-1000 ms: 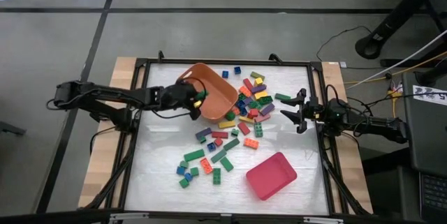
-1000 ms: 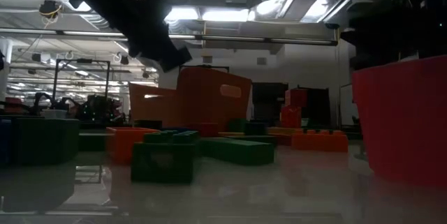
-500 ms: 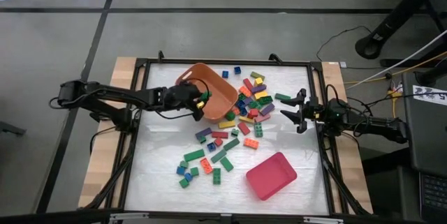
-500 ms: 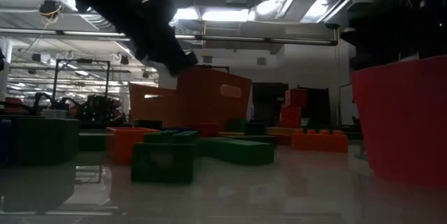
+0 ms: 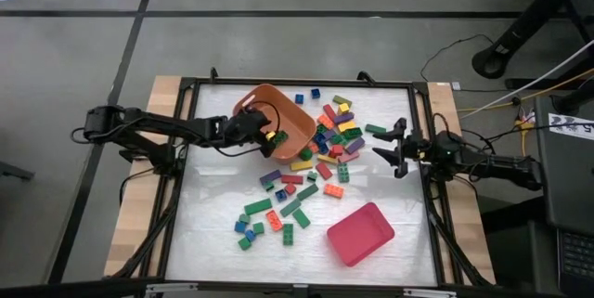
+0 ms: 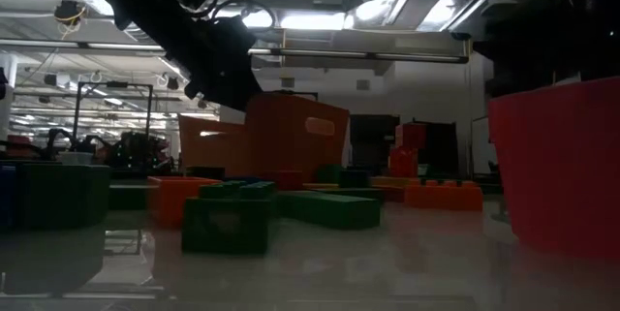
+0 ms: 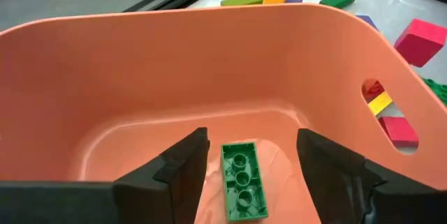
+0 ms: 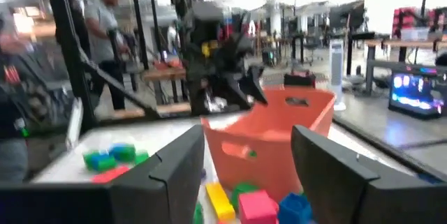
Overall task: Sort blocks by size
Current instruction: Put the small red block into the red bin
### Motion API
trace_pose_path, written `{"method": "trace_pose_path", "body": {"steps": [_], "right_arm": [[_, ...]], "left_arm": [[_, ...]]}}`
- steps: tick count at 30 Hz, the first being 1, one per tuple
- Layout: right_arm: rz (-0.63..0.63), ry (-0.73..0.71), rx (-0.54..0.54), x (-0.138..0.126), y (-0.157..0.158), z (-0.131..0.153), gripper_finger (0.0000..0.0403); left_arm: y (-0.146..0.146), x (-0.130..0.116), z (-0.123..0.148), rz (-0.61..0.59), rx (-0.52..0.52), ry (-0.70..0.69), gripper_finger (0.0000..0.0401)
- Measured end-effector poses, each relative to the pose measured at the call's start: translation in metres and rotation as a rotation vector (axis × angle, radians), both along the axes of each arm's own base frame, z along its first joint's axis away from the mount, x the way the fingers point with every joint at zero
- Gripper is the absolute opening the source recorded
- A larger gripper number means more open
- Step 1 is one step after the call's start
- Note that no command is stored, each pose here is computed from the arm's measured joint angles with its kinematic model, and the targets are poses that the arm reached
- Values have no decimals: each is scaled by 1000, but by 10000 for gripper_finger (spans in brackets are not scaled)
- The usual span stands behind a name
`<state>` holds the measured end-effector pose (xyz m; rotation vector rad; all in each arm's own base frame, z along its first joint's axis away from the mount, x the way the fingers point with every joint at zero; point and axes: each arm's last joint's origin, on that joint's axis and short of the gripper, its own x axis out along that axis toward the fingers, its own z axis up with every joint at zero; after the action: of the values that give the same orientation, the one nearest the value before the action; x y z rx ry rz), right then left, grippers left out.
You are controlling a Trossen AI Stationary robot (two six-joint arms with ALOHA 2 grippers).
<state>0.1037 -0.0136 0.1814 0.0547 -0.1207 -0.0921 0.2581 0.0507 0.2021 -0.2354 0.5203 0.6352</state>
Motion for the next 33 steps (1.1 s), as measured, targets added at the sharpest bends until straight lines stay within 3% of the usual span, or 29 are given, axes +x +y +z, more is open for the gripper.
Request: {"method": "trace_pose_path", "body": {"steps": [7, 33], "right_arm": [[-36, 116, -80, 11, -2, 2, 214], [-30, 248, -66, 58, -9, -22, 214]], "left_arm": [[0, 0, 0, -2, -1, 0, 208], [0, 0, 0, -2, -2, 2, 208]]}}
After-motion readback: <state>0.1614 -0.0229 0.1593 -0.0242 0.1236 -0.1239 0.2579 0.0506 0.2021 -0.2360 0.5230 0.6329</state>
